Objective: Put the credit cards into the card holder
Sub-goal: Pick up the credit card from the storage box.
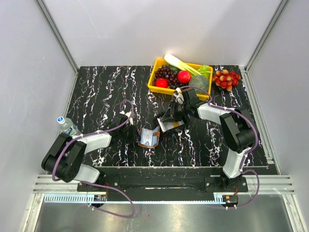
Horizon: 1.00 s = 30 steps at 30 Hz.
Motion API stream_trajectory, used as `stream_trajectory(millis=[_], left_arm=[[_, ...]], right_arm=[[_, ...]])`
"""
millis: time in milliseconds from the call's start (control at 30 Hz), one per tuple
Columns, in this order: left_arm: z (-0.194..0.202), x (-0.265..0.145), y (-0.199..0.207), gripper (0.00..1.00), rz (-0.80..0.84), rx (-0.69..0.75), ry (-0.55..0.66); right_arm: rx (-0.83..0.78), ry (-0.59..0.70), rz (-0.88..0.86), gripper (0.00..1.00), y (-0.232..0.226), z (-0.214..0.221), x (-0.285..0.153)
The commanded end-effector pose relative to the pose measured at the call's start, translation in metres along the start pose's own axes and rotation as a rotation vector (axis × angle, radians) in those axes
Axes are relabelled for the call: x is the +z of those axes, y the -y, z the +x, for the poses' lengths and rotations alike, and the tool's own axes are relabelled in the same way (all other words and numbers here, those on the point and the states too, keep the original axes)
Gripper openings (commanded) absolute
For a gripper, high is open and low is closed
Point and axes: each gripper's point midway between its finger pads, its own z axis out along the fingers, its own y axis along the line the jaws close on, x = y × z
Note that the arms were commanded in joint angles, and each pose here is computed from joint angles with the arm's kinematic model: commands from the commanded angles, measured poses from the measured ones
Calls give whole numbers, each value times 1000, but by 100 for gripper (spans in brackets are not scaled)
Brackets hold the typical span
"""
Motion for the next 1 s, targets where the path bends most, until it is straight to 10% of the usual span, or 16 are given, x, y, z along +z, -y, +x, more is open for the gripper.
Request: stream_trajectory(millis=[0,967], left_arm=[[6,1,-3,0,-13,20,-32],[5,1,-3,0,-14,30,-28]], right_arm=[[-26,6,-108,22,-26,-6,-5],[-52,96,-1,0,-17,-16,-18]])
